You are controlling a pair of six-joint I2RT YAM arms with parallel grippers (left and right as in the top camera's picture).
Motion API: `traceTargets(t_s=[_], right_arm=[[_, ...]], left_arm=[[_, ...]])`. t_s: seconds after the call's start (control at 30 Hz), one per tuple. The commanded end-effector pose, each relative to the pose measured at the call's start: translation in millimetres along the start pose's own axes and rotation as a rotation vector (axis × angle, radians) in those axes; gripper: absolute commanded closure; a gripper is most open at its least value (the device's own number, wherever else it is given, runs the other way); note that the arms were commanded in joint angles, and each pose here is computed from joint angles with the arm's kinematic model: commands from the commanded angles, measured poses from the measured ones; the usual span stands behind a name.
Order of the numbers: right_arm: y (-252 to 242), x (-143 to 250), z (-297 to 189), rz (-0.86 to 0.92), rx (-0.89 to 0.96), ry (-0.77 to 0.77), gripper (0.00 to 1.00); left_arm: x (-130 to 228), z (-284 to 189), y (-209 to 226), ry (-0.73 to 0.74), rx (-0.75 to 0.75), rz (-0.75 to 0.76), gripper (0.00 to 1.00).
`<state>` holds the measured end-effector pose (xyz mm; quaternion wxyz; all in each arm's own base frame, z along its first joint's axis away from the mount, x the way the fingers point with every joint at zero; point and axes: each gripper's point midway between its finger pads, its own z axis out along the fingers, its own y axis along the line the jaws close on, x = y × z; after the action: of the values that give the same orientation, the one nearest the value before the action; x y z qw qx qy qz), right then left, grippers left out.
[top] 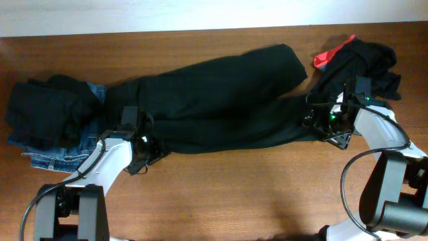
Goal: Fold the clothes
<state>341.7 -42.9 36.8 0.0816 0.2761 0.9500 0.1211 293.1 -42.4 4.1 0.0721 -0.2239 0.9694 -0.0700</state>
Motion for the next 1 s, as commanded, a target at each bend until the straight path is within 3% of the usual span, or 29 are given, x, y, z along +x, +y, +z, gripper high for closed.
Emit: traceTargets(t_s=[0.0, 0.23, 0.37, 0.43, 0.47, 0.7, 0.9, 0.93, 0.97], right_arm=[[0.3, 1.0, 1.4, 0.012, -0.007, 0.003, 0.01], [-0.6, 0.9, 2.1, 0.012, -0.003, 0.003, 0.01], [-0.7, -0.4, 2.1, 0.012, -0.001, -0.003, 0.01], [-0.6, -1.1, 2.3, 0.011, -0.002, -0.005, 0.01], [-0.6, -1.1, 2.3, 0.011, -0.002, -0.005, 0.01], [-1.1, -1.1, 2.3, 0.011, 0.001, -0.005, 0.01], [-1.1, -1.1, 2.3, 0.011, 0.001, -0.005, 0.01], [-1.1, -1.2, 2.3, 0.011, 0.001, -0.006, 0.01], [-1.1, -1.2, 2.3, 0.011, 0.001, -0.006, 0.01]], left_arm=[[-2.9, -1.9, -6.0, -0.01, 0.034, -0.035, 0.19], [-13.1, -38.6, -16.1, -0.111, 0.098, -0.011, 0.22], [-24.9, -55.0, -9.1, -0.202, 0.063, -0.013, 0.13], [-21.1, -48.9, -6.6, -0.182, 0.052, -0.014, 0.13], [-18.5, -44.4, -4.6, -0.168, 0.043, -0.015, 0.09], [5.8, -7.5, 9.7, -0.035, -0.015, -0.025, 0.09], [-8.8, 14.0, 10.7, -0.069, -0.038, -0.024, 0.08], [-10.5, 16.3, 9.9, -0.073, -0.035, -0.024, 0.09], [-11.8, 19.0, 8.6, -0.075, -0.031, -0.023, 0.16]])
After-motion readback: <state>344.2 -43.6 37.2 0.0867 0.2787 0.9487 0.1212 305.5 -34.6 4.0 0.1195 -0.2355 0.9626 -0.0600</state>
